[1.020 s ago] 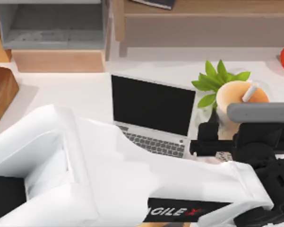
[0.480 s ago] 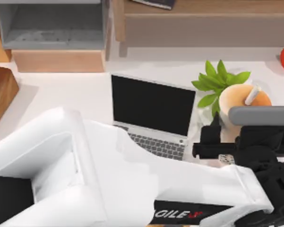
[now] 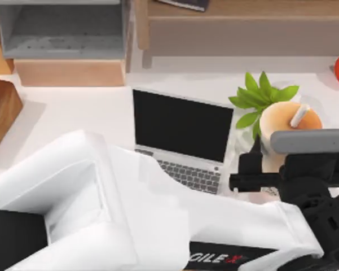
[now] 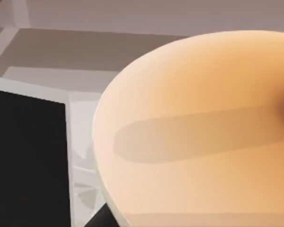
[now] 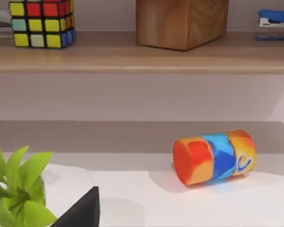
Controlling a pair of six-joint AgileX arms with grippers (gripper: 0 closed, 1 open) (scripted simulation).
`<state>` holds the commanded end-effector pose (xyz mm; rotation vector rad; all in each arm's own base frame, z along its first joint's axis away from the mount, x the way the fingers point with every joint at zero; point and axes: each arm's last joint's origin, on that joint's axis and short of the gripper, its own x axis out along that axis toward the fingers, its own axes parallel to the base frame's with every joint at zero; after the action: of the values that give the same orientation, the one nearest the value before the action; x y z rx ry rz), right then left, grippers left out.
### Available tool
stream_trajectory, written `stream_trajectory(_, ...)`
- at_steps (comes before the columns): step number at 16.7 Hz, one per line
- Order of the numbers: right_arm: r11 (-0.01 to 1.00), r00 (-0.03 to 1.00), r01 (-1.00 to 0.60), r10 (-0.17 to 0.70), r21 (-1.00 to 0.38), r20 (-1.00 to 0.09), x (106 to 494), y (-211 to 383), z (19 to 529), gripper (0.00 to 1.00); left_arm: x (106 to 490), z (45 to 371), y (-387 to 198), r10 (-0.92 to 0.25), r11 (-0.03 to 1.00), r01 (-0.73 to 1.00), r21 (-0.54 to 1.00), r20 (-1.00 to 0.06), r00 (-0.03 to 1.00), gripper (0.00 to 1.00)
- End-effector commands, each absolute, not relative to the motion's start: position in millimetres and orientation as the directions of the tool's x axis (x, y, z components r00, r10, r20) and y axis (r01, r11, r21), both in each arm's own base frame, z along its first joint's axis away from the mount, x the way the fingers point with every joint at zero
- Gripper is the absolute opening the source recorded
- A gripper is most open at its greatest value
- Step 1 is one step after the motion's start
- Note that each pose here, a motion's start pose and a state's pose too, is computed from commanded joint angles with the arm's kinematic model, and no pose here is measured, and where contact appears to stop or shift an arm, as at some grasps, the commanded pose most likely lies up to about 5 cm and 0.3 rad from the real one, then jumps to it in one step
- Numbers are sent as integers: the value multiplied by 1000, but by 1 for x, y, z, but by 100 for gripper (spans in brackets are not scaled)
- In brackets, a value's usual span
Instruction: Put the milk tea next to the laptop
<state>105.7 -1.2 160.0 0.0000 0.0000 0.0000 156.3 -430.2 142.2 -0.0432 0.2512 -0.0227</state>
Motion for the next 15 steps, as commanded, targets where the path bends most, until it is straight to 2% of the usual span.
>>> stream_trajectory(2, 1000, 1000, 0, 0, 0, 0, 106, -1, 160, 100, 156, 130, -428, -21, 1000, 18, -15, -259, 966, 0)
stream_trajectory(6, 1000, 1000, 0, 0, 0, 0, 106, -1, 160, 100, 156, 128, -427, -20, 1000, 18, -8, -262, 965, 0)
stream_trajectory(15, 1000, 1000, 0, 0, 0, 0, 106, -1, 160, 100, 156, 128, -427, -20, 1000, 18, -8, -262, 965, 68)
